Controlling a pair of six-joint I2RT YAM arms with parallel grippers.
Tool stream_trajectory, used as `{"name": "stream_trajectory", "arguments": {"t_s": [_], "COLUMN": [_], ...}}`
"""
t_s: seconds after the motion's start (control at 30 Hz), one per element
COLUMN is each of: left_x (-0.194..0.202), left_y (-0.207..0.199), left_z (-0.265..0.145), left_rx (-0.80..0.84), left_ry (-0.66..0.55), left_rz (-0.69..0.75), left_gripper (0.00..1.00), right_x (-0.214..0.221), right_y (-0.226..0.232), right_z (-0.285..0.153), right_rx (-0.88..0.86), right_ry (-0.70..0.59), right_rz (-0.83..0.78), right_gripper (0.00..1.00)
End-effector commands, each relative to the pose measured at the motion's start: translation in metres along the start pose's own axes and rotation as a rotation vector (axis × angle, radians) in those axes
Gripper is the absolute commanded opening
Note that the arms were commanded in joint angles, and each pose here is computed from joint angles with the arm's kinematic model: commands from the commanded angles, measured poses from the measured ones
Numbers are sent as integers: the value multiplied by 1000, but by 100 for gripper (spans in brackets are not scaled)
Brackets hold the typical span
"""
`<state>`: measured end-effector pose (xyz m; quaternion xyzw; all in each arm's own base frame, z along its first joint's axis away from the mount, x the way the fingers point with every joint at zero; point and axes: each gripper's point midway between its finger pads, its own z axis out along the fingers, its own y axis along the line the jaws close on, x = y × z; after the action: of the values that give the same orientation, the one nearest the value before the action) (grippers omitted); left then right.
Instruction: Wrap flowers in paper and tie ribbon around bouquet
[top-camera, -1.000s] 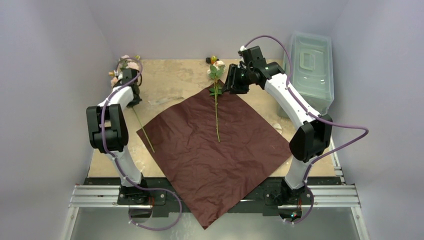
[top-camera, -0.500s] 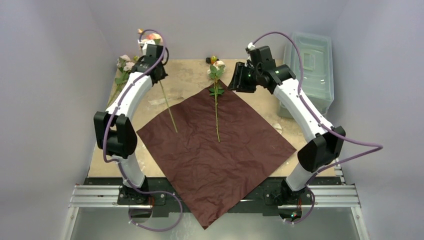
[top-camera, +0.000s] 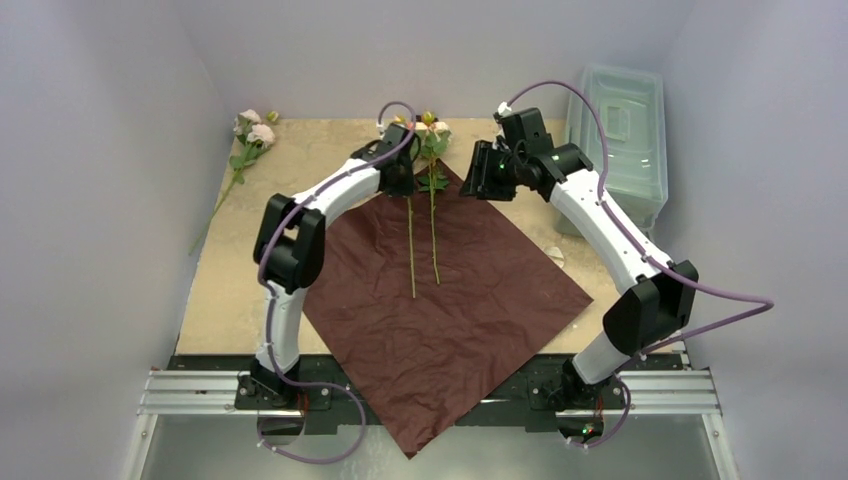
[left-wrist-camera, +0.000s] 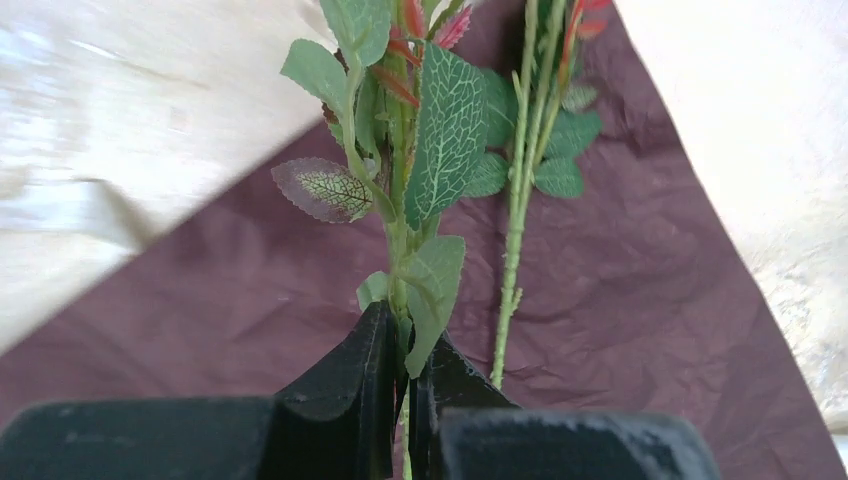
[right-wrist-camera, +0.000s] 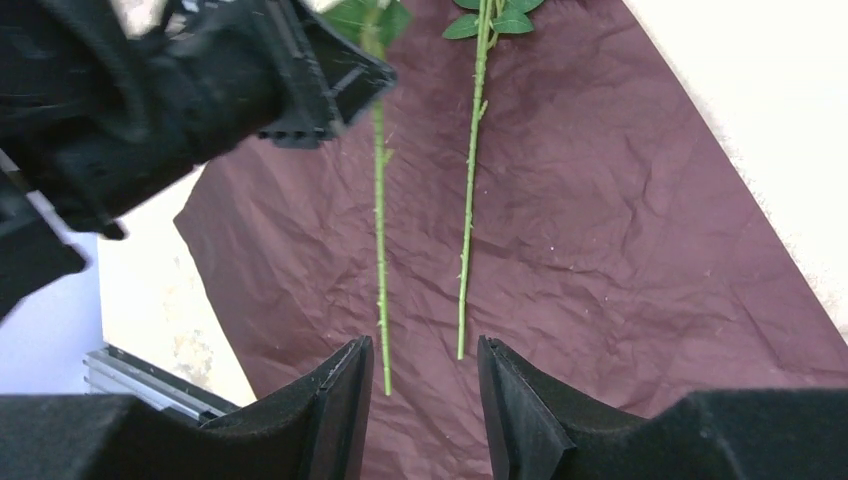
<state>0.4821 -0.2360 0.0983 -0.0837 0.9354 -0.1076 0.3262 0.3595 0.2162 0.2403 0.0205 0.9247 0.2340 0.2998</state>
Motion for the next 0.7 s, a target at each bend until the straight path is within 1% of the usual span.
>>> {"name": "stream_trajectory", "arguments": {"t_s": [0.0,0.1,0.3,0.4,0.53,0.67], "left_x": [-3,9,19,12,-6,-6], "left_y": [-35,-36,-32,-32,-36,-39], "left_z": [9,22,37,36,29,36], "left_rx": [88,74,56,46,49,58], "left_ry": [-8,20,36,15,-36,-31], "left_rz": [-30,-22,-10,0,19,28], "left_gripper": [0,0,0,0,0,0], "right_x": [-9,-5,2,1,-2,-1], "right_y": [5,1,-3,-1,1,3], "right_z": [-21,-23,-23,-21,-20,-18], "right_rx": [-25,-19,-12,-20,-24,-31], "right_ry": [-70,-68,-54,-49,-47,-35], "right_rz": [-12,-11,-11,-13,-15,-15], "right_gripper": [51,51,51,51,51,51]}}
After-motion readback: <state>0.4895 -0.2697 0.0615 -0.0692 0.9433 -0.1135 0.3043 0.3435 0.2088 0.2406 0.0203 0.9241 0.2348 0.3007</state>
